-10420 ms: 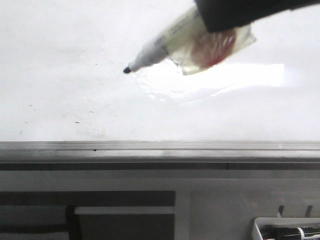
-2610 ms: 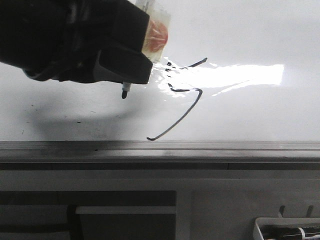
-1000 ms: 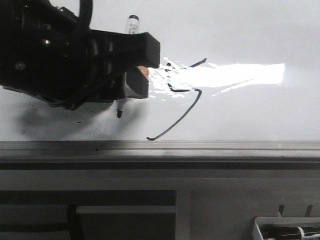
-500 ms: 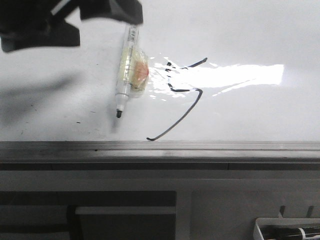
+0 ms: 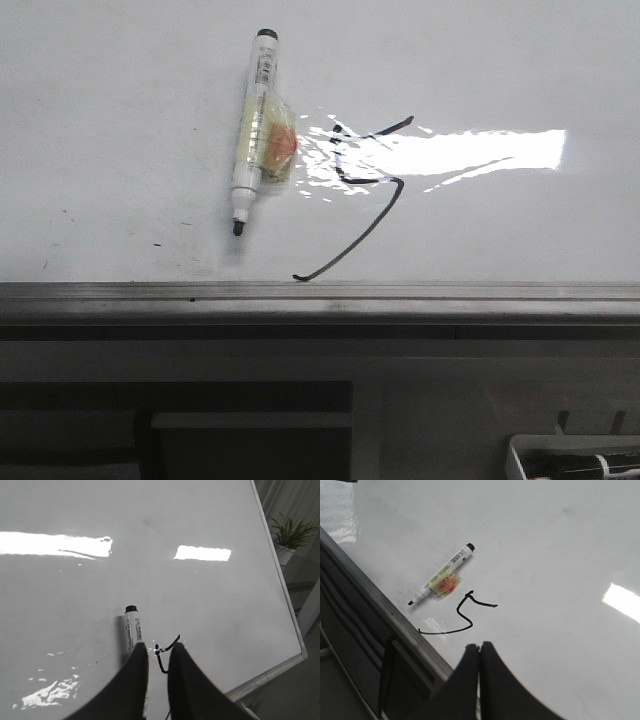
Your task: Write number 5 on whiteboard
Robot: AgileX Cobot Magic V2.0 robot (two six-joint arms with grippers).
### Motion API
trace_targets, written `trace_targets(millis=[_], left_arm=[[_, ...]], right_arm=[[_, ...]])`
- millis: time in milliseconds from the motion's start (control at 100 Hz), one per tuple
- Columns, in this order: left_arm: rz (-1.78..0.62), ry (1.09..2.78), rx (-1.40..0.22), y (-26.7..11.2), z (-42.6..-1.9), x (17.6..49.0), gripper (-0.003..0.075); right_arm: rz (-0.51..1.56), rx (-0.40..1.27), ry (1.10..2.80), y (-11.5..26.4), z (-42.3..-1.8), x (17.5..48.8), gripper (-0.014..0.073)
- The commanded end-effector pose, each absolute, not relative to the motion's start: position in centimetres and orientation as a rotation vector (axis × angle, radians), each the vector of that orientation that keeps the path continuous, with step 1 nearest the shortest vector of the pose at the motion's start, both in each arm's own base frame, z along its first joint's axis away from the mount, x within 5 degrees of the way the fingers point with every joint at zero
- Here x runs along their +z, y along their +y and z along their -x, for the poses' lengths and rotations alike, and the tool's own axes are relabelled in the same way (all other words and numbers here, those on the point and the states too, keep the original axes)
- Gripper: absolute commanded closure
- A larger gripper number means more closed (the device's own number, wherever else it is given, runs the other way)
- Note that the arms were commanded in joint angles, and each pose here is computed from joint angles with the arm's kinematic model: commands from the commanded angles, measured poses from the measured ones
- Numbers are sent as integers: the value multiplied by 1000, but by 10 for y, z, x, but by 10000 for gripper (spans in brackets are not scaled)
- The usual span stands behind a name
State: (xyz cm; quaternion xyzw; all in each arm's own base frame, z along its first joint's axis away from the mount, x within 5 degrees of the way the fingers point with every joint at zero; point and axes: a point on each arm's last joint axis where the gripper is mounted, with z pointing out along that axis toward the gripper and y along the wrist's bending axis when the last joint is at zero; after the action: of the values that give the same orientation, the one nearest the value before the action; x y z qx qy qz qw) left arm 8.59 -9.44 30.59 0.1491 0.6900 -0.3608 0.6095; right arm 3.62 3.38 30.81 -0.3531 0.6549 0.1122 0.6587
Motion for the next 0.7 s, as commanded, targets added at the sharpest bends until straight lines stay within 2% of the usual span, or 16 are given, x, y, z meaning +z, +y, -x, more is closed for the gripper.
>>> trace_targets(millis=[0,690], left_arm=[[-337,1548,-843,-85,-80,307,741],[-351,1569,-836,-80,-77,291,741]], right_arm=[[746,250,1418,31,-35,317,644],[747,250,1418,31,-35,317,644]])
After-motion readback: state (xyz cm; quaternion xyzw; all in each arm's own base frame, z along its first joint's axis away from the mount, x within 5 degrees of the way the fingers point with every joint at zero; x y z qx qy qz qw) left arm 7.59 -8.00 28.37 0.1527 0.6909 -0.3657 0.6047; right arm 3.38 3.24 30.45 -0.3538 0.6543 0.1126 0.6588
